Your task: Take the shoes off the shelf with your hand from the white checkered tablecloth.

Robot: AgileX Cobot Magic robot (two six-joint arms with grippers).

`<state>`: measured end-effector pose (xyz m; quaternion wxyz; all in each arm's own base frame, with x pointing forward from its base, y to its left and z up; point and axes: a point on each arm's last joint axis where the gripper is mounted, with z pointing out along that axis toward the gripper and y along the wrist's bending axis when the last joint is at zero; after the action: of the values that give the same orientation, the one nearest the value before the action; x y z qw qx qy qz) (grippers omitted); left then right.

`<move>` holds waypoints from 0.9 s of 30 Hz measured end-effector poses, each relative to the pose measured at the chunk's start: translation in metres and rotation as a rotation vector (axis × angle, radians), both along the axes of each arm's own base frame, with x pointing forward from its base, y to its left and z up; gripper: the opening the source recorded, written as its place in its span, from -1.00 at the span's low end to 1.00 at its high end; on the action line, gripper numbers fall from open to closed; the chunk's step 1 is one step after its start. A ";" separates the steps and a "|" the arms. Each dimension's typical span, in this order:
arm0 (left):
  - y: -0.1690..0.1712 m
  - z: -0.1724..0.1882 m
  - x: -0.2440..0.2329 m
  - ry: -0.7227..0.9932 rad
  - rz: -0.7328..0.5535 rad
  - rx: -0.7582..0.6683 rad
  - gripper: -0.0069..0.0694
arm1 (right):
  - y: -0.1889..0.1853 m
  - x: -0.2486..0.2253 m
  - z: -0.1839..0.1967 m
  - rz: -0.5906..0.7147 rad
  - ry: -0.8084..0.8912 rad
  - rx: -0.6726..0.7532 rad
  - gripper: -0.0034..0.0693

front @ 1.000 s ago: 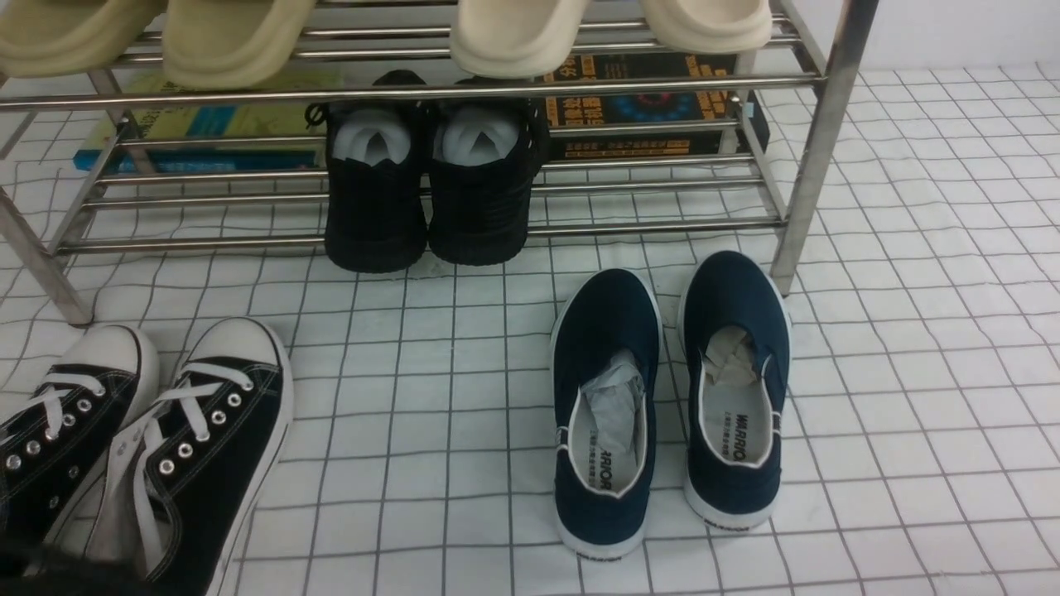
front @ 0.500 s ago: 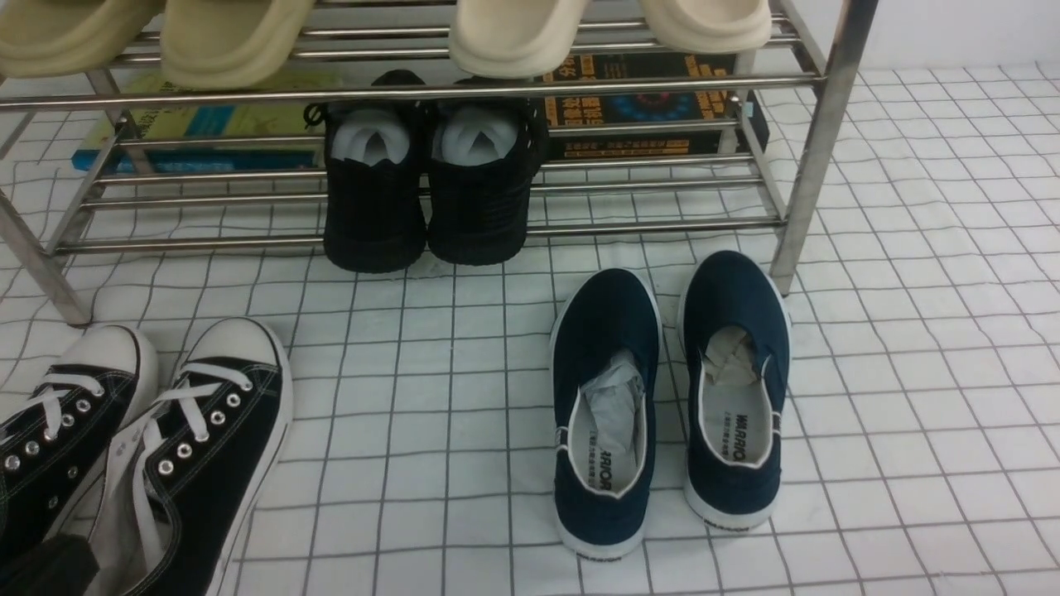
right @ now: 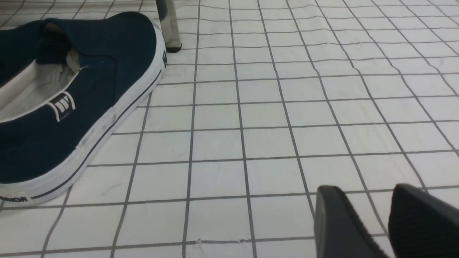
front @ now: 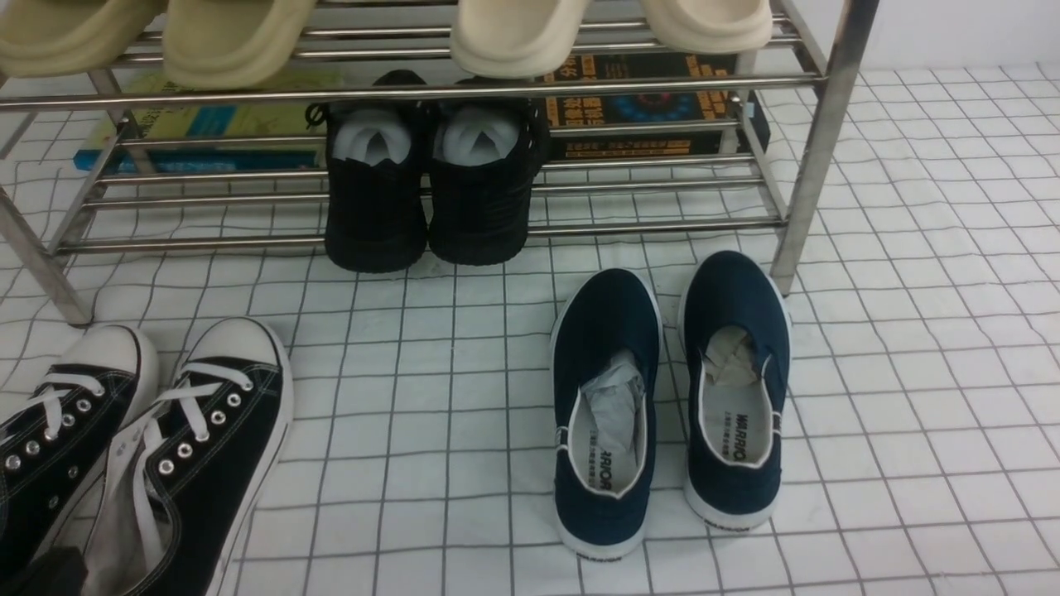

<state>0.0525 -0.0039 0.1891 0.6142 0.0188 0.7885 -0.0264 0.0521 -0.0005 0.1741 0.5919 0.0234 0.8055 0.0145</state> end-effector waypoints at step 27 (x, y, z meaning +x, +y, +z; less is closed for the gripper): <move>0.010 -0.017 0.000 0.047 0.144 -0.023 -0.71 | 0.000 0.000 0.000 0.000 0.000 0.002 -0.25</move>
<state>0.0525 0.0056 0.1720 0.5960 -0.0458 0.8017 0.0083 0.0521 -0.0004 0.1741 0.5919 0.0239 0.8055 0.0154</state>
